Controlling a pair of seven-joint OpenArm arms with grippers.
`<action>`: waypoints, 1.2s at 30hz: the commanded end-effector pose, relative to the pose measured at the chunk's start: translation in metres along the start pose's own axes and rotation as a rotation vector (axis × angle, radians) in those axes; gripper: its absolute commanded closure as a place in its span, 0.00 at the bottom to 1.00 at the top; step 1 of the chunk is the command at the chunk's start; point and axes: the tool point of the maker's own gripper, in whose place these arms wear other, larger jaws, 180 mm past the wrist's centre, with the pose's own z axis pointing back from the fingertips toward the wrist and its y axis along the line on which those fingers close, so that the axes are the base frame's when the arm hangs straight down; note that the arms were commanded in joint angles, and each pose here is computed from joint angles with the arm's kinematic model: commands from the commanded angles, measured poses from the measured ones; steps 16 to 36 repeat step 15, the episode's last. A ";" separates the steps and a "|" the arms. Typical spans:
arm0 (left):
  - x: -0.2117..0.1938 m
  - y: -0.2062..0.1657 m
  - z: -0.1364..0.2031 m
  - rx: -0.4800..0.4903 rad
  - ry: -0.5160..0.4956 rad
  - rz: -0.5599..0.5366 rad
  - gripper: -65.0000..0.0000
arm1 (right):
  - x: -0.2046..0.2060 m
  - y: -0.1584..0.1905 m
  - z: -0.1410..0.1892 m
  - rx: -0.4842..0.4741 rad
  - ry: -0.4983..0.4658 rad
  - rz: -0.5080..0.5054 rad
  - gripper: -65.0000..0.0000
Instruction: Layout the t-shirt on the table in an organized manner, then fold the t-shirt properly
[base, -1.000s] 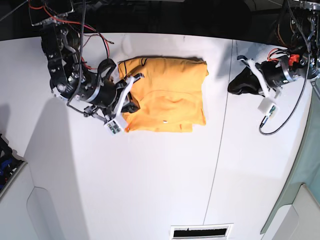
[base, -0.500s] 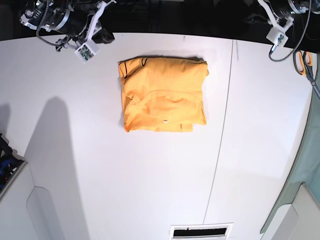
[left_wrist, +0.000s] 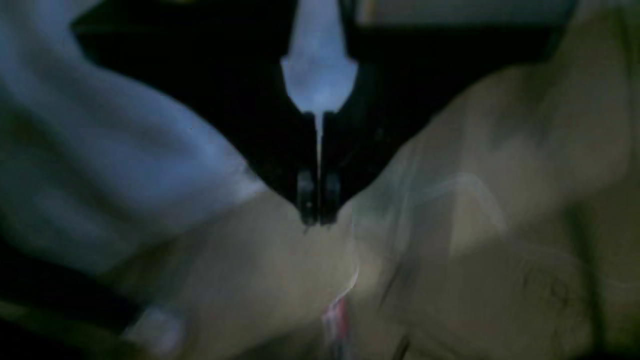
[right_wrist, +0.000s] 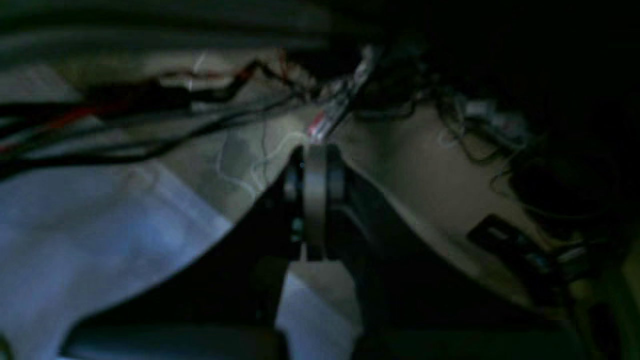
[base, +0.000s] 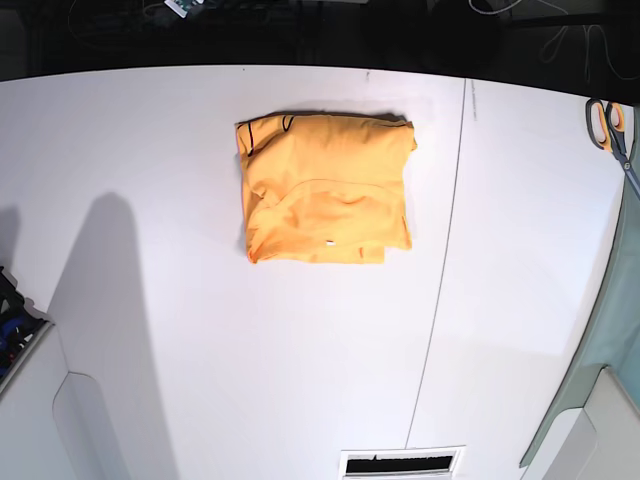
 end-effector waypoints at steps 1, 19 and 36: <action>-0.004 0.002 -0.005 -0.004 0.020 -0.009 0.98 | -0.009 0.001 -0.004 0.003 0.022 -0.011 1.00; 0.040 -0.019 -0.079 -0.078 0.142 -0.065 0.98 | -0.066 -0.056 -0.090 -0.033 0.344 -0.260 1.00; 0.040 -0.019 -0.079 -0.078 0.142 -0.065 0.98 | -0.066 -0.056 -0.090 -0.033 0.344 -0.260 1.00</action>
